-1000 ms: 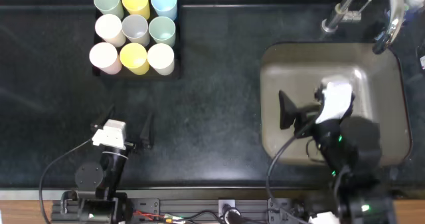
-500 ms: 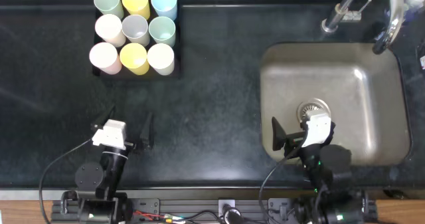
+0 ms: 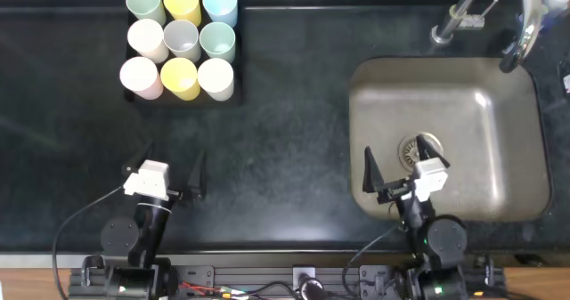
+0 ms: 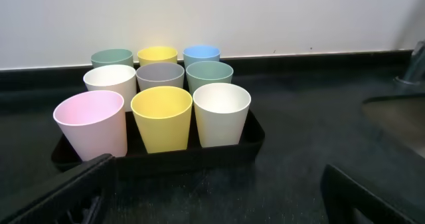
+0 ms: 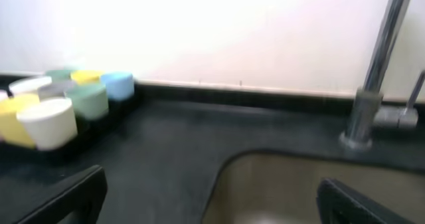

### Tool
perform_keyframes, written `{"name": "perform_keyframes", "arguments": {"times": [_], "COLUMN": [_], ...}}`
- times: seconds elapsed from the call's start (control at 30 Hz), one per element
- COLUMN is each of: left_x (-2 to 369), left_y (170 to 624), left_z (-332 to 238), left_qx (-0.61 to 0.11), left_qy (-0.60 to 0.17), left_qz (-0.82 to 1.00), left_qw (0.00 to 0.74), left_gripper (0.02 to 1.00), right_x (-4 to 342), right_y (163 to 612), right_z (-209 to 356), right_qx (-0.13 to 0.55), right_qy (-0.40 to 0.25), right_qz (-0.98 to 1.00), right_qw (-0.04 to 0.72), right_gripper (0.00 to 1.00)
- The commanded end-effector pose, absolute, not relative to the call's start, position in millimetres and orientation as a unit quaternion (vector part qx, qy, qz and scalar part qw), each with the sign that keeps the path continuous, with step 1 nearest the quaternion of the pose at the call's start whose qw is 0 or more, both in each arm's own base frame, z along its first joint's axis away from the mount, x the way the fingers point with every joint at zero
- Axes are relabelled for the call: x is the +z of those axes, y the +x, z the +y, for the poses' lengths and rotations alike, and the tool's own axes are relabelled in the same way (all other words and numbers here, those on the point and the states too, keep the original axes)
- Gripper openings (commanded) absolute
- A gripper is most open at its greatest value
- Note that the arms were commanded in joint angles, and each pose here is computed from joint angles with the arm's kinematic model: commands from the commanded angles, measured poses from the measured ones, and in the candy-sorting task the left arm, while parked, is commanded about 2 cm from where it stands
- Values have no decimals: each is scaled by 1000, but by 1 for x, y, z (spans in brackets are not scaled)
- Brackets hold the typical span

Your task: Store Cups

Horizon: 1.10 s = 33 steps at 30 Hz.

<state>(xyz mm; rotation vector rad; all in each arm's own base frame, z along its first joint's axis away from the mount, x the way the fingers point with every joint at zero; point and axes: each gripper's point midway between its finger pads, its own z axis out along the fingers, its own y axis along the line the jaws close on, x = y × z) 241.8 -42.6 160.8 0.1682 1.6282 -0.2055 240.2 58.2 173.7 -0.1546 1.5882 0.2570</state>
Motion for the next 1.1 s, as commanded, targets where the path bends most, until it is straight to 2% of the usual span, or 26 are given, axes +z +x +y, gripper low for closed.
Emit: {"name": "perform_keyframes", "arguments": {"times": [0.03, 1.1], "left_x": [162, 162], "left_y": [241, 241], "left_z": [-43, -43], "left_qx": [-85, -85], "left_qy": [82, 82], "left_qz": [722, 722], "left_qw": [682, 682], "left_gripper": [1000, 1000], "right_x": [174, 173], "right_y": [241, 240], "right_z": [56, 56], "right_qx": [111, 111], "right_qy": [-68, -67], "right_qz": [704, 707], "right_qw": [698, 696], "right_gripper": [996, 998]}}
